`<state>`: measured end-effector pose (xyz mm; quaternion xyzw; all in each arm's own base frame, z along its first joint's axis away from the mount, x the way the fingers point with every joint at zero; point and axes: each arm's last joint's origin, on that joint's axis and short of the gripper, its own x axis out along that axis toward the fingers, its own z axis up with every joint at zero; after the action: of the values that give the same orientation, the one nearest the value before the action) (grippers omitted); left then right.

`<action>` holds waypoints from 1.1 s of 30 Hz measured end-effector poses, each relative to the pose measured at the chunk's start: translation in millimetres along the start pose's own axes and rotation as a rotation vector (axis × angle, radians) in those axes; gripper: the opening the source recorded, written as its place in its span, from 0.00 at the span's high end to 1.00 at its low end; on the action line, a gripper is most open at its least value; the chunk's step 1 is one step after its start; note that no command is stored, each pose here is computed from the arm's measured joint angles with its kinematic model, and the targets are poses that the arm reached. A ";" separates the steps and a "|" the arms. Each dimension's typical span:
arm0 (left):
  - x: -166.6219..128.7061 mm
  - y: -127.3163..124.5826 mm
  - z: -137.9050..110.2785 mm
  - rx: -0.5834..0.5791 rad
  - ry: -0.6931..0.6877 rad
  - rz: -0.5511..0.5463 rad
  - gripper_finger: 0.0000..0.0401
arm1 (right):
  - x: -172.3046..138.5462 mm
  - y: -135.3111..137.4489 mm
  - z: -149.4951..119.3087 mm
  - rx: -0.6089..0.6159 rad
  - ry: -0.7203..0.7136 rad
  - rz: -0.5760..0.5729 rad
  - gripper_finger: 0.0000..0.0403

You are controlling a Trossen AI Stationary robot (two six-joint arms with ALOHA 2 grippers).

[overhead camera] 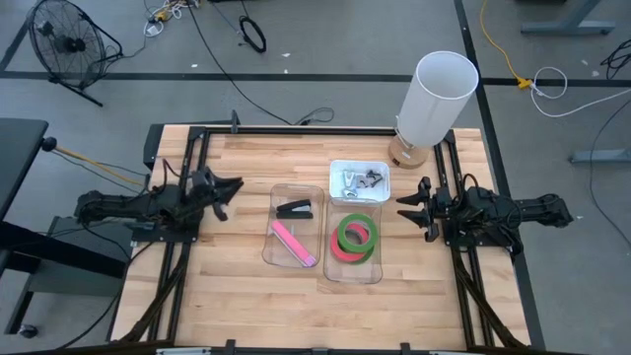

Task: Pick and place Stapler, Stapler remover, tape
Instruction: Return to Home Position

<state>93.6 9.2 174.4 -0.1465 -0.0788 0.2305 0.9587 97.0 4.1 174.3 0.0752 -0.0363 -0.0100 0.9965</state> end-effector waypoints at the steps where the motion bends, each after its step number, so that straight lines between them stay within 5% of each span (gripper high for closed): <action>1: 0.0 -1.4 -0.9 -0.007 0.019 -0.052 0.81 | 0.0 0.0 0.0 0.000 0.000 0.000 0.59; 6: -2.9 -10.5 -8.0 0.151 0.139 -0.433 0.81 | 0.0 0.0 0.0 0.000 0.000 0.000 0.59; 8: -3.5 -11.3 -9.2 0.196 0.149 -0.493 0.81 | 0.0 0.0 0.0 0.000 0.000 0.000 0.59; 13: -2.7 -10.2 -8.9 0.217 0.134 -0.444 0.81 | 0.0 0.0 0.0 0.000 0.000 -0.001 0.59; 24: -2.2 -9.6 -7.8 -0.011 0.166 -0.396 0.81 | 0.0 0.0 0.0 0.000 0.000 0.000 0.59; 33: -2.2 -9.7 -7.7 -0.014 0.165 -0.397 0.81 | 0.0 0.0 0.0 0.000 0.000 0.000 0.59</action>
<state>97.4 -2.0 170.1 -0.1532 -0.0288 0.0239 0.9875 97.0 4.1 174.3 0.0752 -0.0362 -0.0101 0.9965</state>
